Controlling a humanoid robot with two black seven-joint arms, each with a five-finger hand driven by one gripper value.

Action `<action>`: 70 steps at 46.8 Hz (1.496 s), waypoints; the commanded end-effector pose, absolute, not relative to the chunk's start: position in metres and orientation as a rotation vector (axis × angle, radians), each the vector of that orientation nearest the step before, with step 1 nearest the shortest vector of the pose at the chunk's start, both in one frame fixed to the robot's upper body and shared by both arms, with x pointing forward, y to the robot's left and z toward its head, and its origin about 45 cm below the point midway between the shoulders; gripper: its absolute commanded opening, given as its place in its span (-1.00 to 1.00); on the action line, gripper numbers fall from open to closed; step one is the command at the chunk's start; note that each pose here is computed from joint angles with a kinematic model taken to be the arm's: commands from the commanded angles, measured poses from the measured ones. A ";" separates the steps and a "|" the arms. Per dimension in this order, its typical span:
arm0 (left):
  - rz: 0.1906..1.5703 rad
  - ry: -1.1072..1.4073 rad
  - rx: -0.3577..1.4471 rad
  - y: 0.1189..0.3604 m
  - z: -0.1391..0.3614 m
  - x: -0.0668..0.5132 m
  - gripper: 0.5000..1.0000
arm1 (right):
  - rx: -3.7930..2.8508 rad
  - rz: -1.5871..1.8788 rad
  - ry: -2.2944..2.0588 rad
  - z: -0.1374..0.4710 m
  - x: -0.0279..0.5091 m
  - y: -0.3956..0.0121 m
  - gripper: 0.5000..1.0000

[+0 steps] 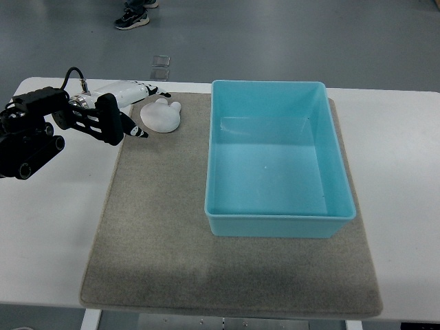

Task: Place white toy into blue box with left hand
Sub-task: 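Reach the left hand forward to the white rabbit toy, then close the left hand fingers around the white rabbit toy and lift, then carry the toy with the left hand over the blue box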

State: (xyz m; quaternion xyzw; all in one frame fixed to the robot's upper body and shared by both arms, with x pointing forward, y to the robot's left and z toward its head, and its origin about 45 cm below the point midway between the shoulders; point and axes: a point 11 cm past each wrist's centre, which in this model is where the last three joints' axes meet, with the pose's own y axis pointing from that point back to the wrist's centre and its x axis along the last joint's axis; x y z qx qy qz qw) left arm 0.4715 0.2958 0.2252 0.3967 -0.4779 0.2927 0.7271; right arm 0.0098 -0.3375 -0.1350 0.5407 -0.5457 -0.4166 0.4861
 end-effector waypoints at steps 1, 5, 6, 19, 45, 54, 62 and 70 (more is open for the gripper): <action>0.644 -1.051 0.868 0.291 0.223 0.472 0.45 | 1.317 -1.015 -1.327 -0.135 0.010 -0.337 0.74; 0.641 -1.050 0.859 0.286 0.222 0.472 0.39 | 1.316 -1.014 -1.328 -0.135 0.010 -0.337 0.74; 0.640 -1.049 0.857 0.285 0.222 0.472 0.37 | 1.316 -1.014 -1.328 -0.135 0.010 -0.337 0.74; 0.639 -1.048 0.850 0.279 0.220 0.473 0.28 | 1.316 -1.014 -1.328 -0.135 0.010 -0.337 0.74; 0.666 -1.085 0.882 0.285 0.225 0.482 -0.84 | 1.316 -1.014 -1.328 -0.135 0.010 -0.337 0.74; 0.738 -1.130 0.848 0.288 0.242 0.488 -1.00 | 1.316 -1.014 -1.328 -0.135 0.010 -0.337 0.74; 0.868 -1.150 0.758 0.297 0.286 0.499 -1.00 | 1.316 -1.014 -1.328 -0.135 0.010 -0.337 0.74; 0.787 -1.243 0.580 0.252 0.333 0.491 -1.00 | 1.314 -1.014 -1.327 -0.135 0.010 -0.338 0.74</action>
